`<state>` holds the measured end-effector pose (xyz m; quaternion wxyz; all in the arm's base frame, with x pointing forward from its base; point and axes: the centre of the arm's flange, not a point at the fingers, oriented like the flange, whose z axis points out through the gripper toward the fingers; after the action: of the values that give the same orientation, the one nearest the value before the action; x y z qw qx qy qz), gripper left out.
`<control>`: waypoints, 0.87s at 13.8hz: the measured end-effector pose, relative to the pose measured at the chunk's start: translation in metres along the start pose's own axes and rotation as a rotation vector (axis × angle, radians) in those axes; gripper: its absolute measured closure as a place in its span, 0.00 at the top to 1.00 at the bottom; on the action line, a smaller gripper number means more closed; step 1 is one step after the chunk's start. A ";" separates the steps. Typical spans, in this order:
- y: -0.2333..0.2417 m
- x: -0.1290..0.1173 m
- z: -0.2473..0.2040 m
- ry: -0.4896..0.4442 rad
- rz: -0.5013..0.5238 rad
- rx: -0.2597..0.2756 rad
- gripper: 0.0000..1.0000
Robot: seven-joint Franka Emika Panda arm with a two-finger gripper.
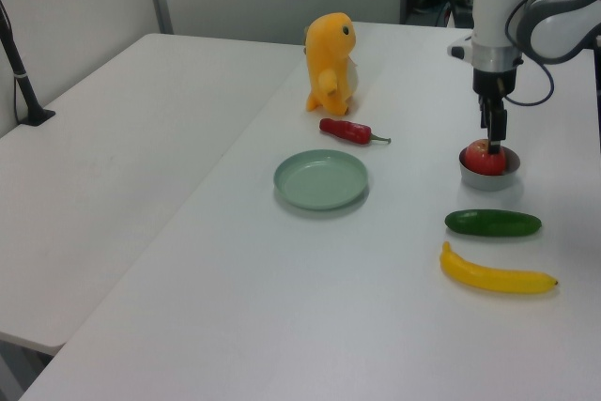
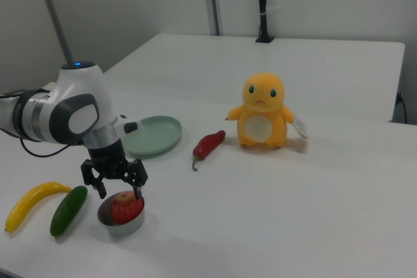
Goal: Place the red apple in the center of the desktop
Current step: 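Move the gripper over the red apple in the grey bowl and lower, then close the gripper around the red apple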
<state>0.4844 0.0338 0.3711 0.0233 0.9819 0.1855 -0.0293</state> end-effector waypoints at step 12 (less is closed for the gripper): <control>-0.002 0.005 0.016 -0.015 0.005 0.004 0.87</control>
<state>0.4877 0.0368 0.3553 0.0227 0.9822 0.1827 -0.0367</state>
